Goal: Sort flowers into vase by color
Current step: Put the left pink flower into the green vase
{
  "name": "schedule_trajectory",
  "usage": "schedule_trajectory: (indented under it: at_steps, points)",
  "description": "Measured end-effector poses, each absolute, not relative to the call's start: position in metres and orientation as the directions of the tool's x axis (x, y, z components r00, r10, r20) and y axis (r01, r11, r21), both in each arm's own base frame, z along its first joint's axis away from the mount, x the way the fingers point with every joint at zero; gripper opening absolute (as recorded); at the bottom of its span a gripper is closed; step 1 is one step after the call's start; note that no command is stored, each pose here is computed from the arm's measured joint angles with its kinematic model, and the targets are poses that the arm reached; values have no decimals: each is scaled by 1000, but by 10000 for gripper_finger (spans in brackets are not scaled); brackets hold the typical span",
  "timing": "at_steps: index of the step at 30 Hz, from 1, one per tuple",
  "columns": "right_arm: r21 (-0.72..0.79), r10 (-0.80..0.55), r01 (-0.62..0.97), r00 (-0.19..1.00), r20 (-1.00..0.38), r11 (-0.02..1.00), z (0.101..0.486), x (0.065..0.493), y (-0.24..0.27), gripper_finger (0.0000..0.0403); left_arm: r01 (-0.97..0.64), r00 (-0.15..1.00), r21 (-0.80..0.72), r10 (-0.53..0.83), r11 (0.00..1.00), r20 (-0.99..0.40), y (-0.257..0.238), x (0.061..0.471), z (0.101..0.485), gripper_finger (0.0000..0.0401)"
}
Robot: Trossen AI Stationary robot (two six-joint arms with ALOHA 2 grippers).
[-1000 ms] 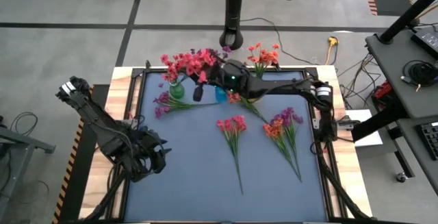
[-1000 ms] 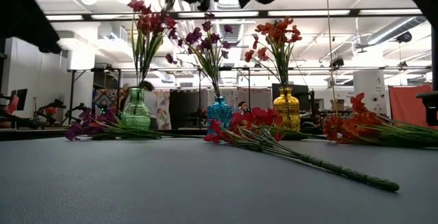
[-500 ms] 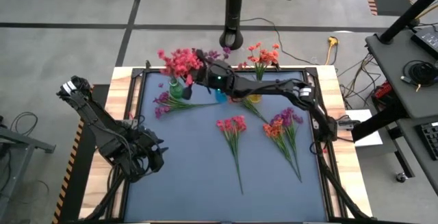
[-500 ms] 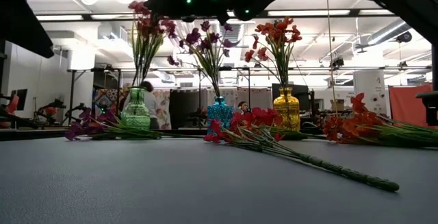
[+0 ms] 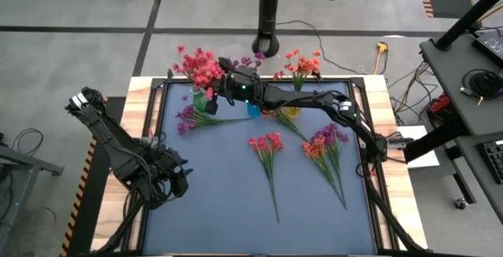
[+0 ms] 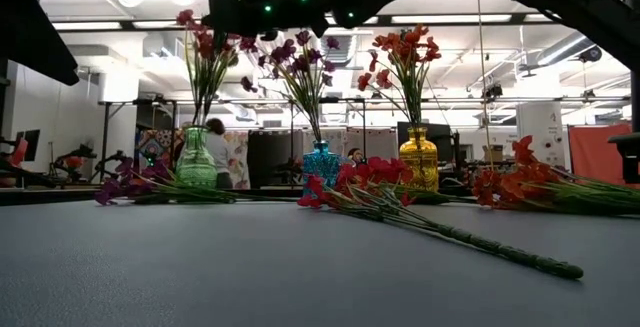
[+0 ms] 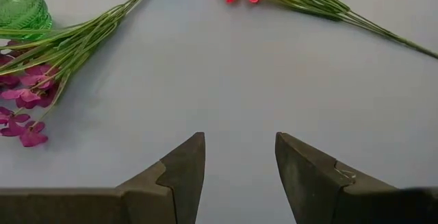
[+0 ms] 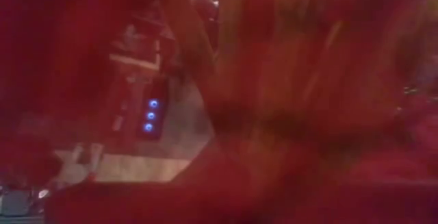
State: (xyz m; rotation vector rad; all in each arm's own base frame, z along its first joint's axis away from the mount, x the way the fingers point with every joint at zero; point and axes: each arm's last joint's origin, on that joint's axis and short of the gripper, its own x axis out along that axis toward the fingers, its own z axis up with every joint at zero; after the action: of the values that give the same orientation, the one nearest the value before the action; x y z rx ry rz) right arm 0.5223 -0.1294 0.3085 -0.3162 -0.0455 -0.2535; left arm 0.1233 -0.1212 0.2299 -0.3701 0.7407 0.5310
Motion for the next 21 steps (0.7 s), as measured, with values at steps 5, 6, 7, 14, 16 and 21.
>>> schedule_trajectory:
  at_steps: [5,6,7,14,16,21]
  points:
    - [-301,-240,254,967,85,919,309,522,-129,15,-576,617,-132,323,807,-717,-121,123,230,161]
    - [-301,-240,254,967,84,919,309,522,-129,15,-576,617,-132,323,807,-717,-121,123,230,161]
    - [-301,-240,254,967,84,919,309,522,-129,15,-576,617,-132,323,807,-717,-121,123,230,162]
    - [-301,-236,250,968,83,920,313,521,-126,15,-576,616,-129,325,807,-718,-121,123,230,162]
    - [-301,-232,245,969,80,922,315,521,-123,15,-576,616,-129,325,807,-718,-121,123,230,162]
    - [-283,-229,238,971,63,929,319,518,-121,15,-576,616,-128,326,807,-717,-121,123,230,162]
